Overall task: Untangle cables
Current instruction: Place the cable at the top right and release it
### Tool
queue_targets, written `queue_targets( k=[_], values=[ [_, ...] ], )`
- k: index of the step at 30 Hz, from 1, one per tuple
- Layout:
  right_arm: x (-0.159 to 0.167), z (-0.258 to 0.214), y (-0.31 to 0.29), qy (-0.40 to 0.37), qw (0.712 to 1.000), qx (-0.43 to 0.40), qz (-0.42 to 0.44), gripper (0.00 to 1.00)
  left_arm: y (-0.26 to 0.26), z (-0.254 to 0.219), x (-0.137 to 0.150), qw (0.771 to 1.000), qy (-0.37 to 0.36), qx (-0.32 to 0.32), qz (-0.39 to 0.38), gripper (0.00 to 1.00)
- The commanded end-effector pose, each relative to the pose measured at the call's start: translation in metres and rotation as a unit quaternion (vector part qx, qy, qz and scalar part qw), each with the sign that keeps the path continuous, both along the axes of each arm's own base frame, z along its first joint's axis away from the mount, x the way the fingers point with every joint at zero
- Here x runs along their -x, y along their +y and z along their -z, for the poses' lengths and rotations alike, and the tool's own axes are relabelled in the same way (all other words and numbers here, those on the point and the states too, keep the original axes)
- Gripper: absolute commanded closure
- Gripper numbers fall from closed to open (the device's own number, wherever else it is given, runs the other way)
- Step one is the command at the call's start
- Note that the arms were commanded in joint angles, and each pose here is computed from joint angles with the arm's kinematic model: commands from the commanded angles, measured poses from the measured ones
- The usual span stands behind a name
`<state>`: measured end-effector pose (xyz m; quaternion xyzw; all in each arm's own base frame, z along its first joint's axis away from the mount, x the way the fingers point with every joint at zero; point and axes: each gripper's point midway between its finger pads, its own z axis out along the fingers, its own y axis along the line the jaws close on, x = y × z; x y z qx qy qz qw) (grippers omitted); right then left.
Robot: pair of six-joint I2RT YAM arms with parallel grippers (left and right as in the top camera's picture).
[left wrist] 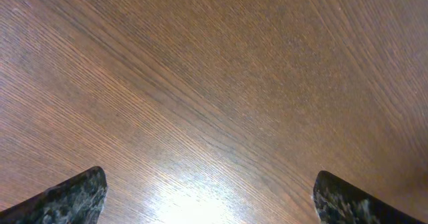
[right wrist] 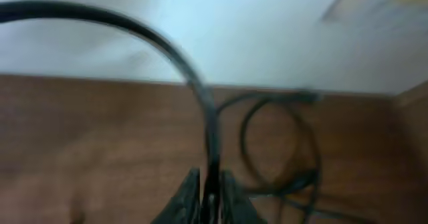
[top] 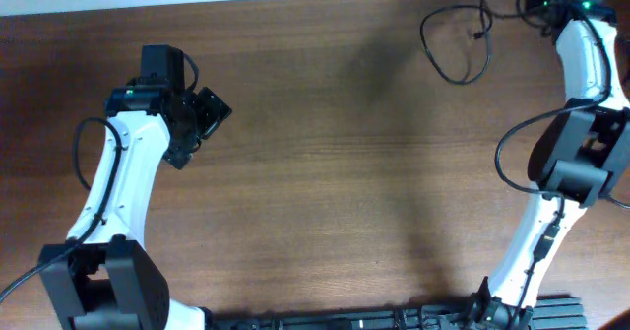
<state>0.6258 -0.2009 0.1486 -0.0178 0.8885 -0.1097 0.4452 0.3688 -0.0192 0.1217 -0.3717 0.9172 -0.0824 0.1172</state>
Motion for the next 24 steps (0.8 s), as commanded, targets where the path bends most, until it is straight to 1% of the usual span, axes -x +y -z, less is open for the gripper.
queue_targets(
  k=[1,2,3,5,6,8,10,12,13,14,15,16,18,20,21,22,23,24],
  values=[
    [-0.002,0.053,0.034,0.049,0.997,-0.06,-0.023,0.39,-0.002,0.001,-0.002,1.0,0.001,0.002,0.006,0.01],
    [-0.001,0.05,0.049,0.051,0.994,-0.089,-0.043,0.32,-0.002,0.001,-0.002,1.0,0.001,0.002,0.006,0.01],
    [0.001,0.049,0.06,0.054,0.991,-0.104,-0.06,0.28,-0.002,0.001,-0.002,1.0,0.001,0.002,0.006,0.01],
    [0.01,0.047,0.072,0.074,0.988,-0.121,-0.068,0.25,-0.002,0.001,-0.002,1.0,0.001,0.002,0.006,0.01],
    [0.017,0.055,0.075,0.093,0.983,-0.155,-0.045,0.24,-0.002,0.001,-0.002,1.0,0.001,0.002,0.006,0.01],
    [0.025,0.074,0.078,0.122,0.978,-0.164,-0.041,0.22,-0.002,0.001,-0.002,1.0,0.001,0.002,0.006,0.01],
    [0.038,0.107,0.084,0.168,0.969,-0.179,-0.037,0.22,-0.001,0.001,-0.002,1.0,0.001,0.002,0.006,0.01],
    [0.056,0.13,0.106,0.224,0.954,-0.195,-0.04,0.42,-0.001,0.001,-0.002,1.0,0.001,0.002,0.005,0.01],
    [0.071,0.138,0.126,0.264,0.942,-0.203,-0.047,0.43,-0.001,0.001,-0.002,1.0,0.001,0.002,0.005,0.01],
    [0.081,0.142,0.14,0.289,0.931,-0.221,-0.031,0.65,-0.001,0.001,-0.002,1.0,0.001,0.002,0.005,0.01],
    [0.087,0.144,0.15,0.305,0.924,-0.229,-0.025,0.86,-0.001,0.001,-0.002,1.0,0.001,0.002,0.005,0.01],
    [0.092,0.145,0.17,0.321,0.919,-0.224,-0.042,0.96,-0.001,0.001,-0.002,1.0,0.001,0.002,0.005,0.01],
    [0.096,0.145,0.191,0.338,0.919,-0.193,-0.068,0.96,-0.001,0.001,-0.002,1.0,0.001,0.002,0.005,0.01],
    [0.102,0.15,0.19,0.357,0.924,-0.128,-0.047,0.96,-0.001,0.001,-0.002,1.0,0.001,0.002,0.005,0.01],
    [0.102,0.15,0.172,0.358,0.929,-0.095,-0.009,0.96,-0.001,0.001,-0.002,1.0,0.001,0.002,0.005,0.01],
    [0.104,0.144,0.141,0.352,0.933,-0.073,0.033,0.96,-0.001,0.001,-0.002,1.0,0.001,0.002,0.005,0.01],
    [0.105,0.135,0.117,0.346,0.934,-0.071,0.054,0.94,-0.001,0.001,-0.002,1.0,0.001,0.002,0.005,0.01],
    [0.107,0.122,0.106,0.347,0.932,-0.08,0.064,0.59,-0.001,0.001,-0.002,1.0,0.001,0.002,0.005,0.01]
  ],
)
